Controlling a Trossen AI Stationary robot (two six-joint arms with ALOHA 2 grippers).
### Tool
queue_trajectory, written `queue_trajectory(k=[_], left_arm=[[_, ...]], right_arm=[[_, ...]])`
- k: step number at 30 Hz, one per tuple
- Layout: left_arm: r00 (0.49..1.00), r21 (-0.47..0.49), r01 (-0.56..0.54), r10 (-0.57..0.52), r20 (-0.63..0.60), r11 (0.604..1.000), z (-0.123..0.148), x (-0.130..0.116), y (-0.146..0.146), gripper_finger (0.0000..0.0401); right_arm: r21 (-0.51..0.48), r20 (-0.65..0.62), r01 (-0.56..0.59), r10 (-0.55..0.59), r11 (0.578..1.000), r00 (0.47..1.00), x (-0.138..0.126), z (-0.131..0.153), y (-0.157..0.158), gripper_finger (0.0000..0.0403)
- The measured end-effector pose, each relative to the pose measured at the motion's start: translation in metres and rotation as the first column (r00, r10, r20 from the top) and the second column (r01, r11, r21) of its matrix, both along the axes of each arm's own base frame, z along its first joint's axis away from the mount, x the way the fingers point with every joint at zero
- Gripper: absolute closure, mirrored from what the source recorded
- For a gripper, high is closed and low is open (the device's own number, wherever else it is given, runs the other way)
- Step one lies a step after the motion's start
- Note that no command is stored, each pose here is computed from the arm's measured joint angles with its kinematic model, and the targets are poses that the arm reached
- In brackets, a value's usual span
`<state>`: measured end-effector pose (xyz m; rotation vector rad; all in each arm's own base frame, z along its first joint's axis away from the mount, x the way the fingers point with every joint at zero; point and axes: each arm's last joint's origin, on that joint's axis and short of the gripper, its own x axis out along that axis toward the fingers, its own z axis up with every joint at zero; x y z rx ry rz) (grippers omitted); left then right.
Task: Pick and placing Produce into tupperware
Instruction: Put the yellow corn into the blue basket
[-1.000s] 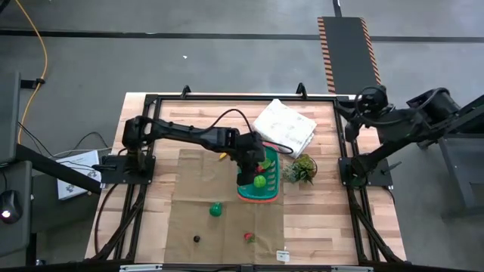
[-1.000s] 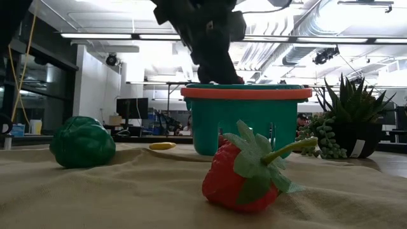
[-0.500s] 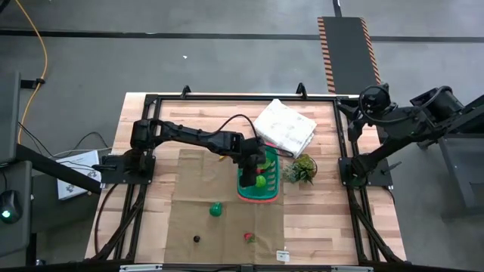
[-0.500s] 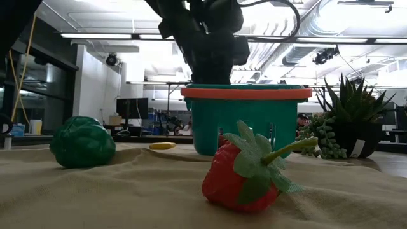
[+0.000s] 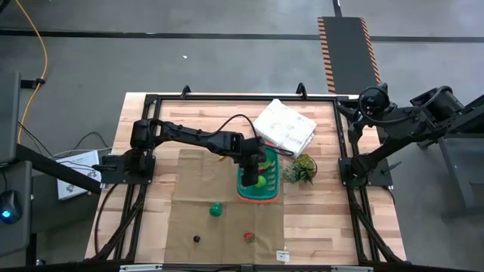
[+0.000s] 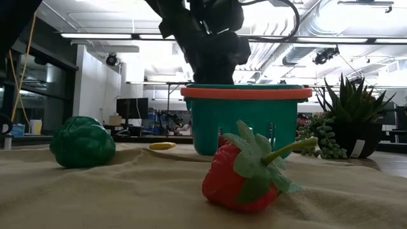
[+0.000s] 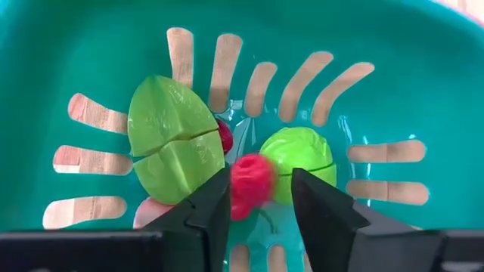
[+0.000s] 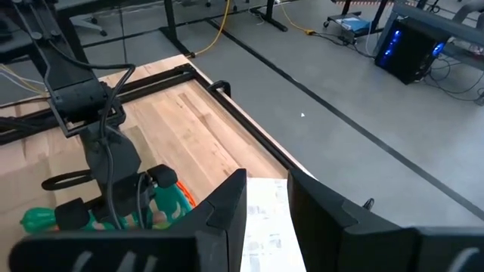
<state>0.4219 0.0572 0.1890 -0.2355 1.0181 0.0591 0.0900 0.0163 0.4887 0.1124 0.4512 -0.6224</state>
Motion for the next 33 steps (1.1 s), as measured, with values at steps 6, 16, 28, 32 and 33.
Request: queue_trajectory(k=[6,16,28,32,33], left_arm=[[0.999,-0.006,-0.015,0.015,0.039,1.000,0.002,0.003,0.001,0.0251],[0.999,0.032,0.011,-0.012,0.035,0.999,0.052,0.011,0.002,0.0317],[0.997,0.020,-0.063,0.064,-0.031,0.998,0.105,-0.005,0.030,0.0392],[0.991,0.020,-0.098,0.100,-0.084,0.995,0.114,-0.021,0.040,0.0399],[0.991,0.020,-0.106,0.107,-0.084,0.994,0.116,-0.023,0.041,0.0399]], right_arm=[[-0.012,-0.011,-0.010,0.010,1.000,1.000,0.000,0.000,0.000,0.0314],[-0.010,-0.016,-0.020,0.020,1.000,1.000,-0.001,0.000,0.000,0.0314],[-0.006,-0.008,-0.037,0.037,0.999,0.999,-0.009,0.001,-0.004,0.0314],[-0.011,-0.009,-0.040,0.040,0.999,0.999,-0.010,0.001,-0.004,0.0314],[-0.011,-0.009,-0.040,0.040,0.999,0.999,-0.010,0.001,-0.004,0.0314]])
